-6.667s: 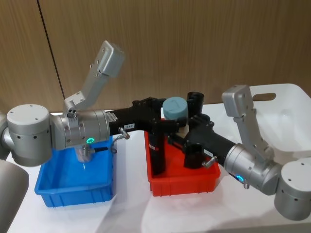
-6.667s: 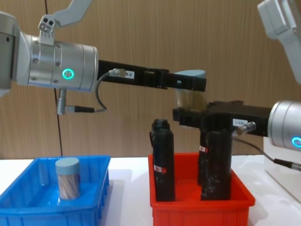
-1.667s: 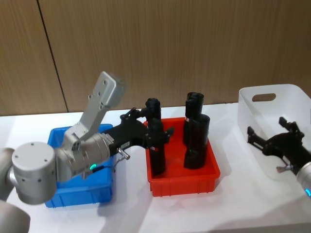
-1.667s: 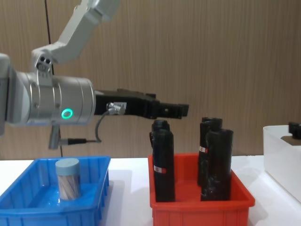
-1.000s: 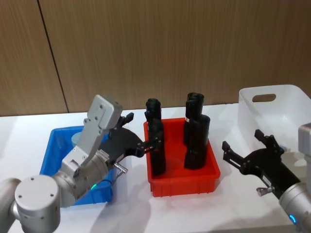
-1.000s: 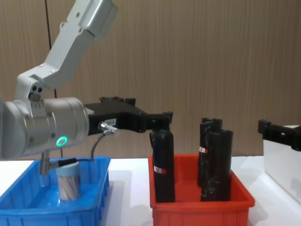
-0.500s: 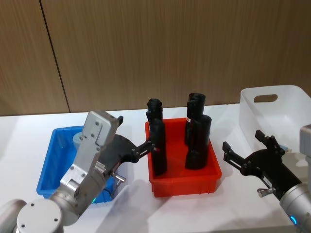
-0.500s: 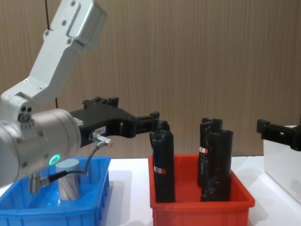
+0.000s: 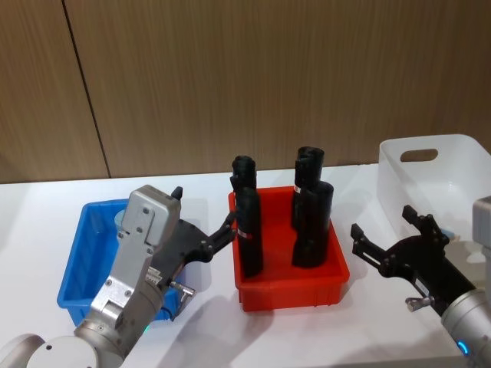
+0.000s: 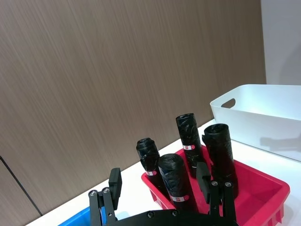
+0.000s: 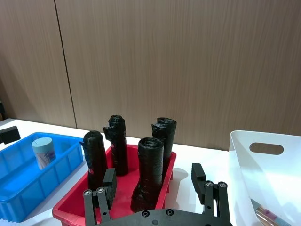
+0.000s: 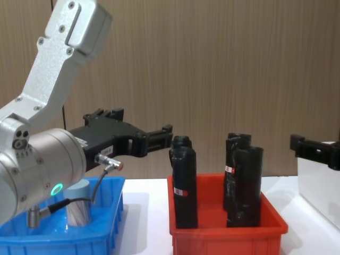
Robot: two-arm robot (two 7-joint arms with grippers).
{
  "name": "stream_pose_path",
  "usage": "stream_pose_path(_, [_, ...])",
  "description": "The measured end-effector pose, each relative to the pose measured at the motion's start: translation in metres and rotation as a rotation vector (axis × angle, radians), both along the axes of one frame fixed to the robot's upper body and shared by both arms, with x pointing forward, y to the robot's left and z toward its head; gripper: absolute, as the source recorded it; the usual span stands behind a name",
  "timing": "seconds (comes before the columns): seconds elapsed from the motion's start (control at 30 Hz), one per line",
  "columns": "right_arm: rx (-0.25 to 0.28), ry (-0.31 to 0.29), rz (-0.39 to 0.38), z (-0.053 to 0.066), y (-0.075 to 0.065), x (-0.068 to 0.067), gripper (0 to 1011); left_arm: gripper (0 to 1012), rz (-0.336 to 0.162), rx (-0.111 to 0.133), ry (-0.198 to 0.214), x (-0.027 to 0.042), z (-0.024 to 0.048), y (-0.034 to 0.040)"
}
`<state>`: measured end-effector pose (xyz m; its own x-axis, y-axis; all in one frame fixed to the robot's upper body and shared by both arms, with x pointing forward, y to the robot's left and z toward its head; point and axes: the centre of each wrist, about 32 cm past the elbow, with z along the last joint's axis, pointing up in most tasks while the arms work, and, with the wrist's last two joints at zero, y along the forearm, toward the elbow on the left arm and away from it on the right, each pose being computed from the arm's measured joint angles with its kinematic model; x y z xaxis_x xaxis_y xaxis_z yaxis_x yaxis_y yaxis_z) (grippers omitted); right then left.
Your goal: Pick the cotton swabs from the blue box and place them into the white box.
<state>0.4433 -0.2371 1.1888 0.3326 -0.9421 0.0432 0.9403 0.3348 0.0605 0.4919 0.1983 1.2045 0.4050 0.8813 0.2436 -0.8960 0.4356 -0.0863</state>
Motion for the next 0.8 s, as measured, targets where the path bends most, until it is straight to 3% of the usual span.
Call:
stream_pose_path(0.43, [-0.008, 0.002, 0.015, -0.001, -0.001, 0.003, 1002, 1004, 0.001, -0.001, 0.000, 0.0001, 0.0001, 0.0001])
stream_pose_path(0.8, [-0.031, 0.023, 0.053, -0.006, -0.008, 0.021, 1002, 1004, 0.002, -0.001, 0.001, 0.0001, -0.0001, 0.0001])
